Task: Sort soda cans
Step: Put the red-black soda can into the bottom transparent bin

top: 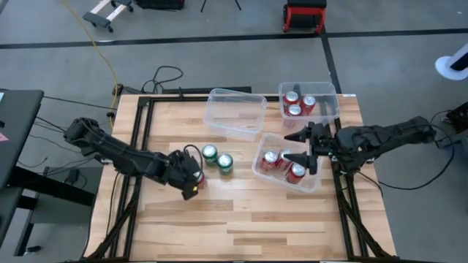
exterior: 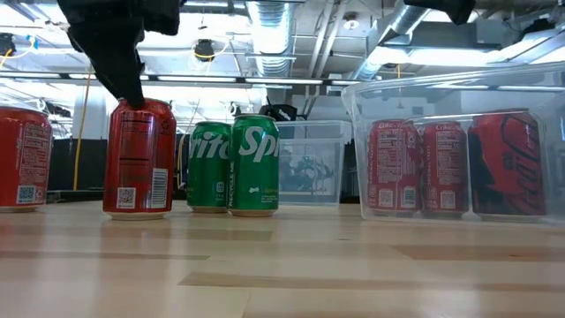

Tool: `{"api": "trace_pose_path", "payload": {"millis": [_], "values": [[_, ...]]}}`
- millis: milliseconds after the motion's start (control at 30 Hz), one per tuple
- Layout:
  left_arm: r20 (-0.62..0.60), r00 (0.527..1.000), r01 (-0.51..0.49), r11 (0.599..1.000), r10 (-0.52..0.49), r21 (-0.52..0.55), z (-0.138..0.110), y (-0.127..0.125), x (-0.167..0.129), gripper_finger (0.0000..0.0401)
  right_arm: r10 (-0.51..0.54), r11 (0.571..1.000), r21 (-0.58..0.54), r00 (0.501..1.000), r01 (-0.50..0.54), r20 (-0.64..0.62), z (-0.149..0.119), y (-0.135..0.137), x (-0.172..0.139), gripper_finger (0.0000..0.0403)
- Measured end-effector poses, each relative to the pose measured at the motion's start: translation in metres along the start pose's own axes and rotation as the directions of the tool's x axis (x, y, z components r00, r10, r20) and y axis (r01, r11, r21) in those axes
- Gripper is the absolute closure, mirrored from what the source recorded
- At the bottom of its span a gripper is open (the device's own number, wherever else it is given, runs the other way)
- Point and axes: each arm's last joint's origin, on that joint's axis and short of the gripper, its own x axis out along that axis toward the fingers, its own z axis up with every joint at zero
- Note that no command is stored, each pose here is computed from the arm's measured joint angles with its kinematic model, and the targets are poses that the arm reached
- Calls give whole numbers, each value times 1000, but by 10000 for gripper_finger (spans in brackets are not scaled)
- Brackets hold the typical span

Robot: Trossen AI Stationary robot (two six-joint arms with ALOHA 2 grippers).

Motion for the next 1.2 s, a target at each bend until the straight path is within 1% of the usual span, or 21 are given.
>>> {"api": "trace_pose_path", "payload": {"millis": [167, 333, 433, 533, 667, 800, 900, 1067, 1200], "values": [[-19, 1000, 4, 1000, -3, 8, 5, 6, 3, 4, 17, 1000, -3, 1000, -17, -6, -1, 3, 0, 14], [13, 1000, 20, 1000, -21, 6, 13, 9, 6, 4, 15, 1000, -7, 1000, -15, -5, -1, 3, 0, 14], [25, 997, 73, 997, -73, -1, 17, 9, 11, 4, 15, 1000, -8, 1000, -15, -6, -1, 3, 0, 14], [-18, 992, 126, 992, -126, -15, 14, 13, 23, 4, 15, 1000, -16, 1000, -15, -6, -1, 3, 0, 14], [-58, 992, 109, 994, -110, -22, 8, 18, 29, 4, 13, 1000, -21, 1000, -13, -11, -2, 2, 0, 14], [-63, 993, 100, 995, -101, -32, 8, 22, 33, 8, 13, 1000, -25, 1000, -13, -11, -2, 2, 0, 14], [-82, 992, 92, 995, -95, -40, 6, 26, 36, 28, 13, 999, -42, 1000, -13, -10, -2, 2, 0, 14], [-81, 988, 127, 991, -130, -33, 4, 26, 41, 102, 12, 999, -42, 1000, -13, -10, -2, 2, 0, 14], [-81, 984, 155, 987, -158, -45, 5, 24, 41, 104, 13, 999, -40, 1000, -13, -11, -2, 2, 0, 14]]}}
